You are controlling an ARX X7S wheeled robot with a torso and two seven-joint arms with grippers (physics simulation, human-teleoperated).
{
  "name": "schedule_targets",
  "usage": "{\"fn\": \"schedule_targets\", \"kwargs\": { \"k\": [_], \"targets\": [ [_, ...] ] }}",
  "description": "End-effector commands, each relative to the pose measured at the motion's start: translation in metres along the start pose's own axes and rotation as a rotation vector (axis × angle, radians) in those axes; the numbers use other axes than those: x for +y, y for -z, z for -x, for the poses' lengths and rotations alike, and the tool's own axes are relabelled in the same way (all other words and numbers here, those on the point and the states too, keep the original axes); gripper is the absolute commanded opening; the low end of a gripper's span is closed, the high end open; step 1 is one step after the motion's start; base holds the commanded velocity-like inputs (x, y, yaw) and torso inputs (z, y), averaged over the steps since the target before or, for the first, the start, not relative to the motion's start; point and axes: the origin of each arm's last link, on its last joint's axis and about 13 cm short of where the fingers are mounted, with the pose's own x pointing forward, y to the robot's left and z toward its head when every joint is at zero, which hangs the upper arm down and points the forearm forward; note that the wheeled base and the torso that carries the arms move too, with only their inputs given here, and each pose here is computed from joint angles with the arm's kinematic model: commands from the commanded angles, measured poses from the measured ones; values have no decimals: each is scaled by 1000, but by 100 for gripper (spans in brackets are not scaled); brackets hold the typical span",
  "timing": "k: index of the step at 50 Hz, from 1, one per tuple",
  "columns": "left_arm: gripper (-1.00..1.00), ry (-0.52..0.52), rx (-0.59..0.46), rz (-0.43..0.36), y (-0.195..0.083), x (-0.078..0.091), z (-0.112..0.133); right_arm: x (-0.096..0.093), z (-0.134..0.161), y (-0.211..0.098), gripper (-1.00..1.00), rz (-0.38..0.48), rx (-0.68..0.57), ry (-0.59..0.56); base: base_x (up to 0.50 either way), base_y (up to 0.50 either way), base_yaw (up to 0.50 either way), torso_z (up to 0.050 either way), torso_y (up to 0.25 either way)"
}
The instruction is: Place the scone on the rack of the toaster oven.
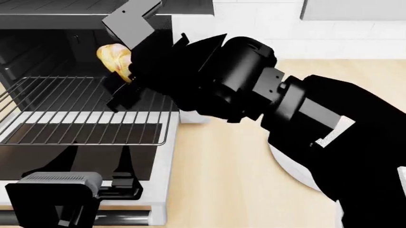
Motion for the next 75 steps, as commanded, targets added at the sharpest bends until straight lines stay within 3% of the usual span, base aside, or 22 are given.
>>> {"fn": "schedule_targets", "kwargs": {
  "k": [1,14,34,44,45,63,75],
  "targets": [
    [100,-20,106,-10,16,3,11,-13,-18,20,-100,-41,-16,1,0,0,0,0,0],
    [100,-25,110,-2,18,5,10,-25,-25,26,-100,-91,-86,4,3,0,-2,0,0],
    [100,-21,115,3,19,4,10,-19,-30,39,-100,-114,-111,-53,32,11,14,0,0],
    [100,-21,117,5,19,5,9,-19,-25,24,-100,-103,-116,-49,35,15,21,0,0],
    [100,-21,116,5,19,5,10,-20,-24,24,100,-103,-117,-49,34,15,20,0,0],
    [100,-15,113,6,17,3,11,-26,-13,-5,100,-87,-144,17,12,5,7,0,0],
    [100,-12,109,6,16,2,12,-26,15,-21,100,-80,-163,67,0,0,0,0,0]
  ]
}}
